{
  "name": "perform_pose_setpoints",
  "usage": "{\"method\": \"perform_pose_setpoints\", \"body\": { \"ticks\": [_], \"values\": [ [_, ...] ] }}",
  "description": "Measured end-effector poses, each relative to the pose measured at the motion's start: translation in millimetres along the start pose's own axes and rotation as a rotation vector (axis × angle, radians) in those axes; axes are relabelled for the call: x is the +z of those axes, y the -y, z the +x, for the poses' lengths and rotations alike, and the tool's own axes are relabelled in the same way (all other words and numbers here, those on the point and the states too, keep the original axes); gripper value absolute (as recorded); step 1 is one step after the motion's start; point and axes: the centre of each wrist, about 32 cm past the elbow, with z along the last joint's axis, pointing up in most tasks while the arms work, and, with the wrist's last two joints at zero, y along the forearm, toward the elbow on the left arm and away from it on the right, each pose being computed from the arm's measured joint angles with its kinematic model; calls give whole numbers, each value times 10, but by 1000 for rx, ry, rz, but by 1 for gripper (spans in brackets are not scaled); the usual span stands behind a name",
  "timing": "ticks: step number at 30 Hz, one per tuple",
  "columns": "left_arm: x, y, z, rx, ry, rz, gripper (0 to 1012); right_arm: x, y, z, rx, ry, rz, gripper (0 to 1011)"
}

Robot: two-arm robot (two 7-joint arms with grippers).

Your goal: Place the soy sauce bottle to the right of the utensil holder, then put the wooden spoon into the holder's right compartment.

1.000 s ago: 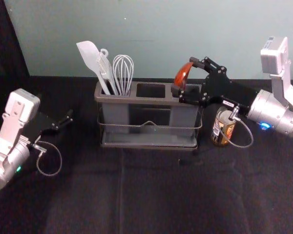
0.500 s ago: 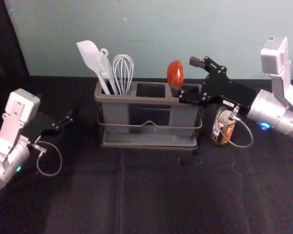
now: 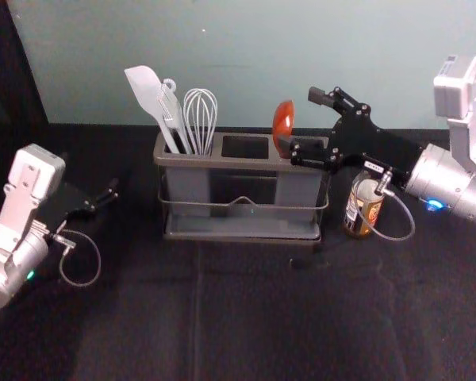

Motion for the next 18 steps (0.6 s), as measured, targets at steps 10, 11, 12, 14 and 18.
{"method": "perform_pose_setpoints", "body": {
  "ticks": [10, 11, 12, 14, 18],
  "values": [
    [0, 0, 0, 0, 0, 0, 1005, 214, 96, -141, -76, 3, 8, 1002],
    [0, 0, 0, 0, 0, 0, 1005, 230, 107, -152, -82, 3, 10, 1003],
    [0, 0, 0, 0, 0, 0, 1005, 245, 126, -166, -89, 1, 13, 1002],
    [0, 0, 0, 0, 0, 0, 1005, 287, 177, -193, -108, -1, 21, 1002],
    [0, 0, 0, 0, 0, 0, 1005, 356, 316, -258, -158, -15, 33, 1002]
  ]
}}
